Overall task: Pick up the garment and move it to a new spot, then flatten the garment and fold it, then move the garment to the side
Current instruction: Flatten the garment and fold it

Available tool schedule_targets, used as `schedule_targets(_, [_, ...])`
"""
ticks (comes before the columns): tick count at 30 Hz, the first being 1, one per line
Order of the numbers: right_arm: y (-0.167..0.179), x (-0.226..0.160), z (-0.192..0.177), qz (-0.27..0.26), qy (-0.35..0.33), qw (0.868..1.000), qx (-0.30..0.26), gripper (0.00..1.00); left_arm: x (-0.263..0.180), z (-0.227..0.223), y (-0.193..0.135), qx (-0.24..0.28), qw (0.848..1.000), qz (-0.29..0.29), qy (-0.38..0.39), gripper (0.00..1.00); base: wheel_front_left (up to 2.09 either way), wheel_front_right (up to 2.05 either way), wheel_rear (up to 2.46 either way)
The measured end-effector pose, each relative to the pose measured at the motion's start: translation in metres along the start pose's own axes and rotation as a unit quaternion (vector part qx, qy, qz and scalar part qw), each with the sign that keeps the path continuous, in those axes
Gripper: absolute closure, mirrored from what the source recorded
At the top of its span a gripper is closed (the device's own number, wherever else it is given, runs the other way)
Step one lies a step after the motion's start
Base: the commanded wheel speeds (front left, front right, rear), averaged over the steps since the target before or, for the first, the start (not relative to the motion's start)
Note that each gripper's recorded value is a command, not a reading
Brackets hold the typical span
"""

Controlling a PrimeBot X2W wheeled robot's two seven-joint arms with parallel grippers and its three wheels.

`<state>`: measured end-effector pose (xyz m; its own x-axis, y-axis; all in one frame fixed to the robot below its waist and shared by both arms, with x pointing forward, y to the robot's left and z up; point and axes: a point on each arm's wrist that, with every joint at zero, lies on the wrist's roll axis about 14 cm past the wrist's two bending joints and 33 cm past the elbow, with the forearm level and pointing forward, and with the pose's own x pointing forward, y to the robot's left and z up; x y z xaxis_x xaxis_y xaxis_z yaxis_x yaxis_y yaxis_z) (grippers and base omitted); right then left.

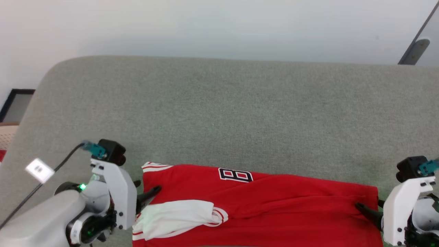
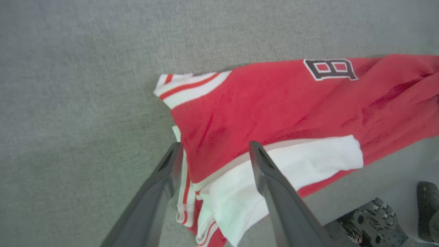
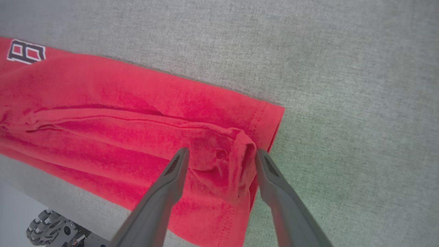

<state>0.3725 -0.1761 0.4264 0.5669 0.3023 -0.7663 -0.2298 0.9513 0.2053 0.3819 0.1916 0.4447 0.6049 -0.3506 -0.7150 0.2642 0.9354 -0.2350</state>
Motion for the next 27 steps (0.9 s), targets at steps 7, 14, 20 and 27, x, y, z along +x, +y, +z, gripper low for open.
schedule_targets(7, [0.001, -0.009, -0.001, 0.0, -0.024, 1.0, 0.019, 0.0, -0.025, 0.017, 0.016, 0.014, 0.989, 0.03, -0.145, 0.0, 0.0, 0.0, 0.0])
schedule_targets(14, [-0.001, -0.009, -0.005, -0.003, -0.024, 0.999, 0.034, 0.0, -0.051, 0.023, 0.041, 0.007, 0.961, 0.089, -0.264, 0.0, 0.0, 0.0, 0.0])
schedule_targets(20, [-0.009, -0.005, -0.006, -0.018, -0.013, 0.999, 0.038, 0.0, -0.068, 0.025, 0.061, -0.018, 0.94, 0.137, -0.313, 0.0, 0.0, 0.0, 0.0])
schedule_targets(27, [-0.013, 0.007, -0.019, -0.027, 0.029, 0.998, 0.04, 0.0, -0.089, 0.016, 0.076, -0.047, 0.912, 0.177, -0.367, 0.0, 0.0, 0.0, 0.0])
